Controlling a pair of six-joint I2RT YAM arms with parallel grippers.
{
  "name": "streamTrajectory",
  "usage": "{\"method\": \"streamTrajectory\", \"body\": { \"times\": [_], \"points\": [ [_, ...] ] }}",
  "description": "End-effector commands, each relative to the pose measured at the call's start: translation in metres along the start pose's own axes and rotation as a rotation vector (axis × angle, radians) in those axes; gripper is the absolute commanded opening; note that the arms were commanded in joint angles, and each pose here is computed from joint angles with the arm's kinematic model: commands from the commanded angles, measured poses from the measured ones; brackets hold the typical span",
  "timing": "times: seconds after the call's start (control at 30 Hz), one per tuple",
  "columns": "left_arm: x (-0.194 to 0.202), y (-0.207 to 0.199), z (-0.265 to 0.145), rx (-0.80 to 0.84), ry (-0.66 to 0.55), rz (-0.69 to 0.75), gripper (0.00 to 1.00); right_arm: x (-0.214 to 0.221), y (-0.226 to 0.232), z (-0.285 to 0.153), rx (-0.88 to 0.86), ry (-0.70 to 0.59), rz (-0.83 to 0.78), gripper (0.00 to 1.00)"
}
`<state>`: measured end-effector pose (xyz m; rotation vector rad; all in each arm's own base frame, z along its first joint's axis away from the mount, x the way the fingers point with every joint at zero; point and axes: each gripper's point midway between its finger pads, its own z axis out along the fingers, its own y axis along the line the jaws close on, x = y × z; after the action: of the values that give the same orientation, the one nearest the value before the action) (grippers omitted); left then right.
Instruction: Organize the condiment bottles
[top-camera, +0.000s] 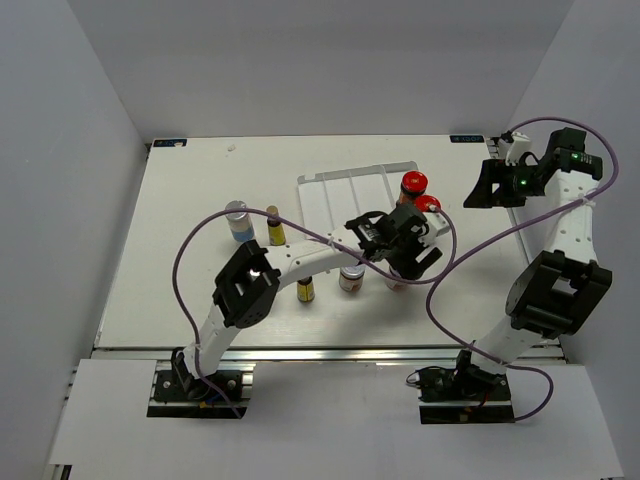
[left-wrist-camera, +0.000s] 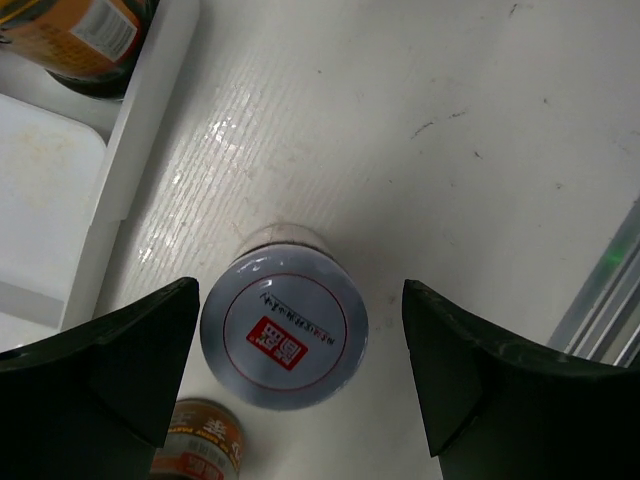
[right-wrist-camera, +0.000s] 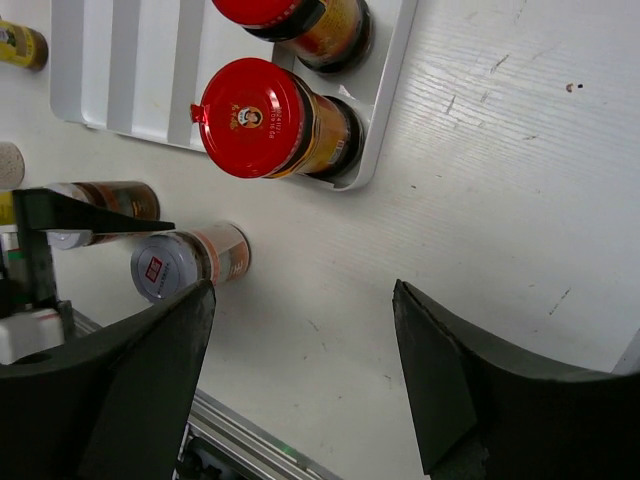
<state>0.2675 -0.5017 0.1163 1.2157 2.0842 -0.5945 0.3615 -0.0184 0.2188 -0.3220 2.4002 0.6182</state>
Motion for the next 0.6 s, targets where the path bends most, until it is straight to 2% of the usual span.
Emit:
{"method": "streamTrajectory", "body": {
  "times": [0.0, 0.17, 0.27, 0.4, 0.43, 0.5, 0.57],
  "points": [
    [-0.016, 0.002, -0.012, -0.035, 0.0, 0.014, 0.92, -0.007, 0.011, -0.009, -0.02, -0.046, -0.043, 0.77],
    [0.003, 0.005, -0.003, -0.077, 0.061, -0.002, 0.9, -0.008, 0.01, -0.007, -0.029, -0.047, -0.038, 0.78],
    [0.016, 0.006, 0.004, -0.088, 0.093, -0.011, 0.83, -0.008, 0.01, -0.006, -0.031, -0.046, -0.036, 0.77],
    [0.021, 0.003, 0.01, -0.074, 0.102, -0.014, 0.63, -0.006, 0.009, -0.005, -0.027, -0.041, -0.036, 0.77],
    [0.02, 0.001, 0.01, -0.068, 0.1, -0.016, 0.53, -0.005, 0.01, -0.006, -0.026, -0.039, -0.036, 0.78],
    [0.017, -0.001, 0.01, -0.063, 0.092, -0.012, 0.47, -0.005, 0.009, -0.005, -0.024, -0.04, -0.039, 0.77],
    [0.011, -0.003, 0.007, -0.061, 0.082, -0.01, 0.34, -0.004, 0.009, -0.005, -0.023, -0.038, -0.039, 0.78]
  ]
}}
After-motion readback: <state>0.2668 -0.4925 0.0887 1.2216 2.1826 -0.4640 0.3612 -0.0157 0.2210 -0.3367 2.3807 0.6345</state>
